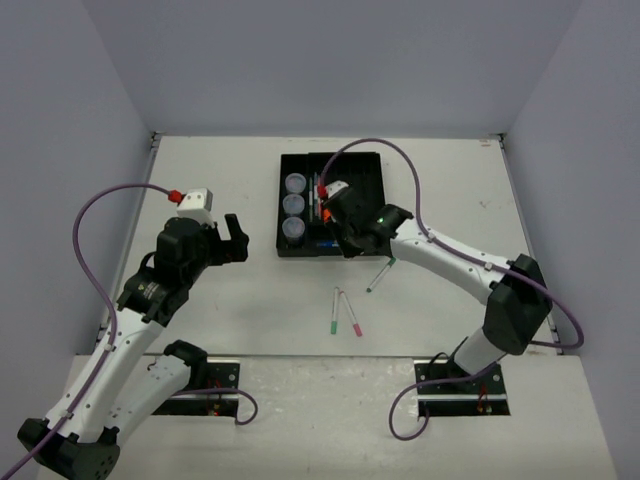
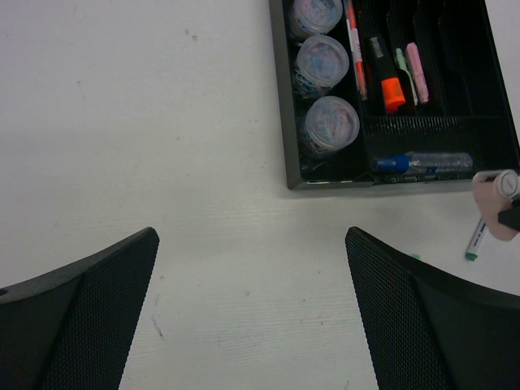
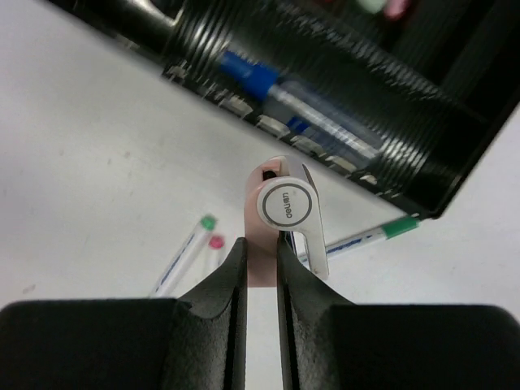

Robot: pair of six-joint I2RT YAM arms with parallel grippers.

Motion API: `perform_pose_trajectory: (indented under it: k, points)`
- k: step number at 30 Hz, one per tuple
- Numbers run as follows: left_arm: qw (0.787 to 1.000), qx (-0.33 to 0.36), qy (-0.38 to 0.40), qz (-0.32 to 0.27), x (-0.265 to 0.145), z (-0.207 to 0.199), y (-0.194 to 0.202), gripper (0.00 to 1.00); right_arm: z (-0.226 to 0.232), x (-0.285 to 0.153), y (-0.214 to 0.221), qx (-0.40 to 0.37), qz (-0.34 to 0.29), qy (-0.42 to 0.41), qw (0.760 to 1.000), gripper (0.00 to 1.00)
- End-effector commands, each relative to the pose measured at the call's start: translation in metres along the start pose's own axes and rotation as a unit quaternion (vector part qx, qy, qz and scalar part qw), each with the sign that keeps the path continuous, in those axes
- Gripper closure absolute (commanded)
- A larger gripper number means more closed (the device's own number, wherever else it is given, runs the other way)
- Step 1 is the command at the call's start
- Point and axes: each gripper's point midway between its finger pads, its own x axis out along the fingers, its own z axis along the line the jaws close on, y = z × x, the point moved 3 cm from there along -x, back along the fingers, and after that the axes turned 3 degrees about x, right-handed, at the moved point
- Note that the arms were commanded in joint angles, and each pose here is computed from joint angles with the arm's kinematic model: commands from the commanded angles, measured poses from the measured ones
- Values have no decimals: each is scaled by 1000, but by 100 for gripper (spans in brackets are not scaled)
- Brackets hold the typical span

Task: Sort the stationery into containers
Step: Pick up the stationery from the center of the board, then place the stationery in the storage box.

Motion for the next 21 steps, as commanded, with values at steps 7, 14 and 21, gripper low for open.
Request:
perform_pose_trajectory:
  k: [7, 14, 21]
  points:
    - [1000, 12, 2, -17, -1, 0, -8, 0, -81, 39, -109, 97, -64, 17, 993, 100]
    - [1000, 11, 2, -18, -2, 0, -8, 0, -103, 72, -120, 144, -50, -46, 987, 100]
    - [1000, 13, 8, -15, -1, -1, -7, 0, -102, 77, -103, 158, -33, -123, 979, 100]
